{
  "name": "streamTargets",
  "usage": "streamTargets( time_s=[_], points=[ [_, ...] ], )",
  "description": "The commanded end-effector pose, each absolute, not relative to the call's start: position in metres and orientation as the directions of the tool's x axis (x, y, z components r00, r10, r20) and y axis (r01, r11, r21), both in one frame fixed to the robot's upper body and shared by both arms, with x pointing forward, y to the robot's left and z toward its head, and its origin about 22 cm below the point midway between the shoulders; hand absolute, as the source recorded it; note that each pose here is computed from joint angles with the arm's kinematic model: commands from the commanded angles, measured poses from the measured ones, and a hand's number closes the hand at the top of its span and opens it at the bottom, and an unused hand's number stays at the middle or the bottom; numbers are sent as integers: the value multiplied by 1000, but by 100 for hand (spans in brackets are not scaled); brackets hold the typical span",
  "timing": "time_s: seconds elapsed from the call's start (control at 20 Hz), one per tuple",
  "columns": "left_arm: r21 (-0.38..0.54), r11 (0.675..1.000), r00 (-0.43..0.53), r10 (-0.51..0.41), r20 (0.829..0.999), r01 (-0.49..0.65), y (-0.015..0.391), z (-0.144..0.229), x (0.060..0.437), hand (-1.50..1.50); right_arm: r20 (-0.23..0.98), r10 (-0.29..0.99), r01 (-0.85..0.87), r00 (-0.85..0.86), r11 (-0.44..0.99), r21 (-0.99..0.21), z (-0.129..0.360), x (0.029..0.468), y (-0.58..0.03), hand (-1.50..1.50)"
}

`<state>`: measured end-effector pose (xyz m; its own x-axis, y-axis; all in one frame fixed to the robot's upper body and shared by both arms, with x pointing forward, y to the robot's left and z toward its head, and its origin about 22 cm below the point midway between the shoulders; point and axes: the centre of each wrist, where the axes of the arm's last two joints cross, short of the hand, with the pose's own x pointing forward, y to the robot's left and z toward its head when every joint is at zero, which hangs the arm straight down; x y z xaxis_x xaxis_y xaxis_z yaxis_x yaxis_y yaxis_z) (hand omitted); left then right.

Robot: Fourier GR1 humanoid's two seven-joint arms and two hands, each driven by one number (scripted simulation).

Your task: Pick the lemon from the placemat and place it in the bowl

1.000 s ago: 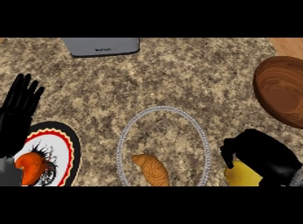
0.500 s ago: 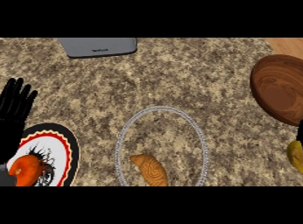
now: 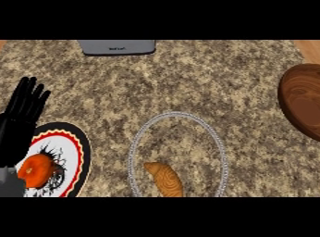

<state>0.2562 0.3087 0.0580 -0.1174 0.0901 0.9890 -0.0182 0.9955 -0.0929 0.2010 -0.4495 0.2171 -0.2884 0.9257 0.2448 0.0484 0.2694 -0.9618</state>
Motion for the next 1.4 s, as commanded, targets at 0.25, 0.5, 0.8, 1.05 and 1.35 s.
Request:
streamTargets(
  time_s=[0.25,0.5,0.8,1.05,1.35],
  points=[
    [-102,994,-117,105,988,26,310,56,282,0,353,916,123,-193,379,-917,217,244,-486,150],
    [-96,994,-121,101,988,45,297,58,267,0,446,877,132,-180,471,-872,201,276,-494,150],
    [-101,992,-132,111,985,80,284,59,287,0,397,905,99,-154,413,-905,189,329,-486,150],
    [-103,993,-125,109,986,52,290,67,283,0,348,930,-20,-117,348,-937,151,339,-492,150],
    [-96,991,-129,107,986,90,269,64,285,0,433,901,-209,26,429,-879,126,370,-465,-150]
  ],
)
